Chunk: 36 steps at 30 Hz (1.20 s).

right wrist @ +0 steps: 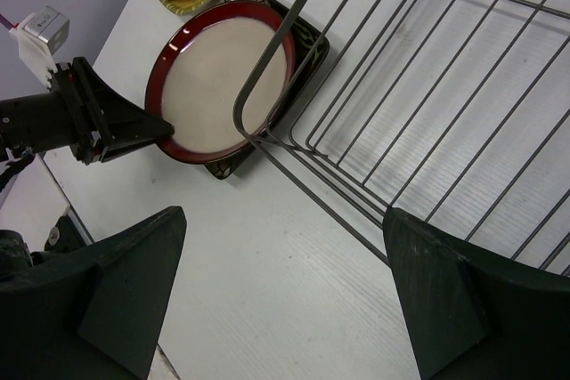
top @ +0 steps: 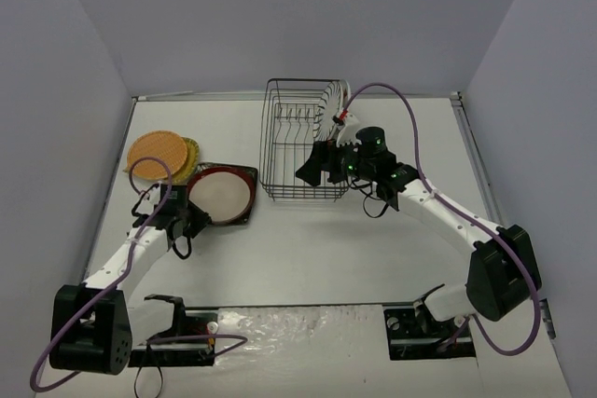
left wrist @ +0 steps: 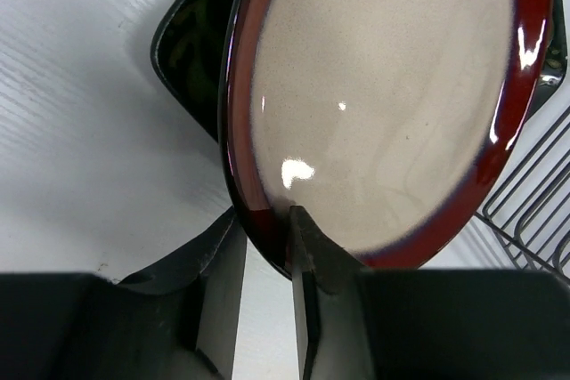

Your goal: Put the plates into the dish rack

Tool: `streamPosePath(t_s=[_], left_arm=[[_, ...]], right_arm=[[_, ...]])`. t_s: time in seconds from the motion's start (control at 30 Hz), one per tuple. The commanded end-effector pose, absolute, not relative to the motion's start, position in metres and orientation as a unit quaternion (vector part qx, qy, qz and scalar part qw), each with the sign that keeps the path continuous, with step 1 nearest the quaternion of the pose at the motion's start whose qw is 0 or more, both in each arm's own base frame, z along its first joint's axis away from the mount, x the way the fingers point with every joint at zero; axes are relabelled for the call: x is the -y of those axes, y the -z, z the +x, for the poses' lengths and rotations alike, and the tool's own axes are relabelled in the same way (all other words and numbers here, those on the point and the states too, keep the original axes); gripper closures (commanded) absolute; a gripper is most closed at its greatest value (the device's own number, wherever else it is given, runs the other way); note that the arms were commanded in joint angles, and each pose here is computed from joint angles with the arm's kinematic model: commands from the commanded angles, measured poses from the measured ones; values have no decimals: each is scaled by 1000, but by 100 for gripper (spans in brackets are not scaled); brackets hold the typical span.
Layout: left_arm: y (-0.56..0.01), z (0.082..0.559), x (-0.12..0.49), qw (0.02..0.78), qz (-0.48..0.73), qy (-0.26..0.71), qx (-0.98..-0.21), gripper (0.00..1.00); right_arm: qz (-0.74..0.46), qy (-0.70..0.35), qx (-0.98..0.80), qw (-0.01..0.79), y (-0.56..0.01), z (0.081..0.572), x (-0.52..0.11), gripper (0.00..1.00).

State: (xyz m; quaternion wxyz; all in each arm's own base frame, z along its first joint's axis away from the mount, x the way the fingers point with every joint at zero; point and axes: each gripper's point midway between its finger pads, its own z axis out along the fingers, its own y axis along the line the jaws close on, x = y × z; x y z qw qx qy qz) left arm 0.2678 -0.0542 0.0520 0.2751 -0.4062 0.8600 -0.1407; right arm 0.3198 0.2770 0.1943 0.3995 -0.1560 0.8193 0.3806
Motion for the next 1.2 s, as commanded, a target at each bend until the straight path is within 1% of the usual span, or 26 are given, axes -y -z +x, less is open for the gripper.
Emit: streamPosePath(t_s=[0.0, 0.1, 0.27, 0.67, 0.93, 1.17], left_arm=[[-73, 264, 46, 294, -409, 130, -854, 88], [-93, 264, 39, 318, -408, 123, -847, 94], [-135, 268, 32, 367, -392, 126, -834, 100], [-204, 281, 20, 453, -375, 138, -797, 100], [-248, 291, 16, 497, -367, 152, -771, 100], [-282, 296, 13, 526, -369, 164, -748, 100]], right_arm=[[-171, -408, -781, 442, -233, 318, -284, 11], [-172, -411, -778, 443, -237, 319, -285, 11], [-179, -429, -774, 431, -242, 316, -297, 11], [-220, -483, -754, 386, -255, 306, -370, 11], [-218, -516, -751, 350, -250, 315, -411, 11], [-207, -533, -751, 330, -243, 325, -430, 11]])
